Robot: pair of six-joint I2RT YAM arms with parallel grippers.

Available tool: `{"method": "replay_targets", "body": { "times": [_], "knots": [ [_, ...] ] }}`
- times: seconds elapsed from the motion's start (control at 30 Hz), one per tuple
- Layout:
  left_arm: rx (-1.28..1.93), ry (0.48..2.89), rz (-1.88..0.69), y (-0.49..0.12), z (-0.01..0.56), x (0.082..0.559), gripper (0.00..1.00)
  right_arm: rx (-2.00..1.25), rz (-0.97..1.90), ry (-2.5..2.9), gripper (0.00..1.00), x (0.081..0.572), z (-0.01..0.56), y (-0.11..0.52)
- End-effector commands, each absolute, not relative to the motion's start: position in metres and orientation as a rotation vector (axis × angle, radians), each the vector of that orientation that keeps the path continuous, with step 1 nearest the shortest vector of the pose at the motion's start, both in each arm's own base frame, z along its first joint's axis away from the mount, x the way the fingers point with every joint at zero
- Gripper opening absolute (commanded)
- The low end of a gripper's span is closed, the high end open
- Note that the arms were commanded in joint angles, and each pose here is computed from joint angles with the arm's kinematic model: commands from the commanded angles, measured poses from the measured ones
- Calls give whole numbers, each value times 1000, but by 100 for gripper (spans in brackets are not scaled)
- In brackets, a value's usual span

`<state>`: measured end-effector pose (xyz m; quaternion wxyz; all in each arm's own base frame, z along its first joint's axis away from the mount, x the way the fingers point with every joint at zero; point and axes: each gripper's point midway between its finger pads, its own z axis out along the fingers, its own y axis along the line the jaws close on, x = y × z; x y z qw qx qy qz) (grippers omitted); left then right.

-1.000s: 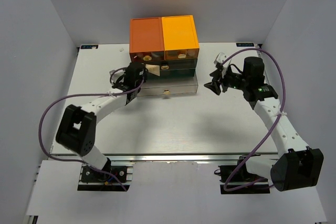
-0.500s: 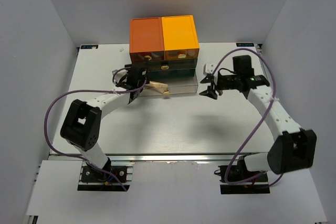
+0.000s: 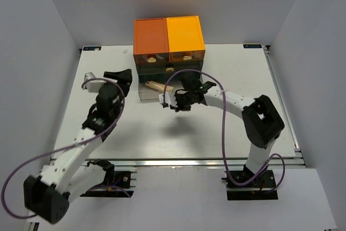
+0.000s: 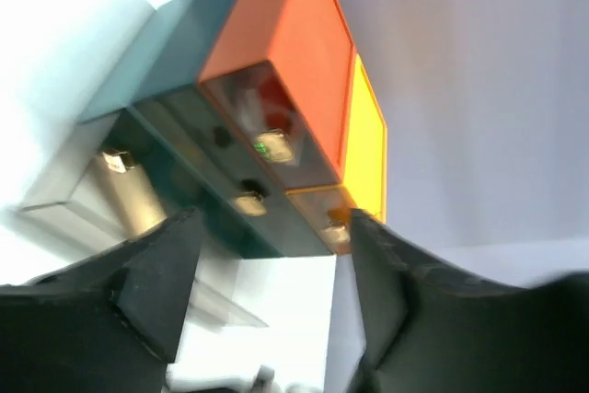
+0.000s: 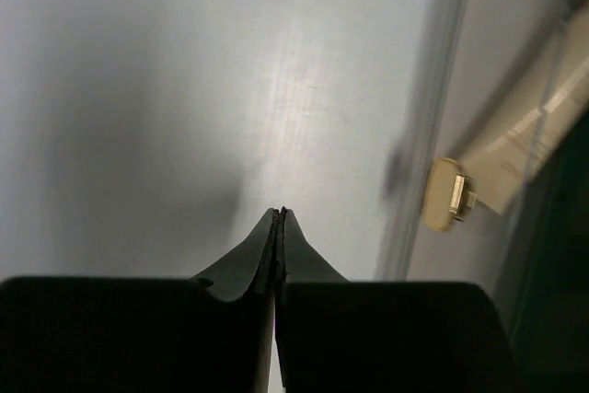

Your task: Organize the makeup

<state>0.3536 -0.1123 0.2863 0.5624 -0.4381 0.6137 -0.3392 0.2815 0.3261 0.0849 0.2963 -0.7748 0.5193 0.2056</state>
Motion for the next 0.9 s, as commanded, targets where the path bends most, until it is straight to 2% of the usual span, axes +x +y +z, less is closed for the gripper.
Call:
{"method": "replay_targets", "body": {
  "times": [0.0,0.07,0.17,0.33,0.63,0.8,0.87],
  "knots": [
    [-814,1593,-531,-82,255,313,77,-1738,206,1500,0,363,96,344],
    [-777,1645,-498,-76,242,297,83,-1635,102,1519,0,393,91,352],
    [-805,1641,-515,-68,234,277,85,-1524,-27,1528,0,427,83,357],
    [-864,1595,-553,-58,229,261,87,-1448,-113,1513,0,459,85,369],
    [-885,1613,-552,-60,218,263,87,-1260,-328,1407,0,508,113,370],
    [-867,1632,-554,-65,215,268,88,-1306,-296,1409,0,503,107,372],
    [-864,1634,-553,-65,214,268,88,-1463,-169,1427,0,476,101,376]
  ]
}}
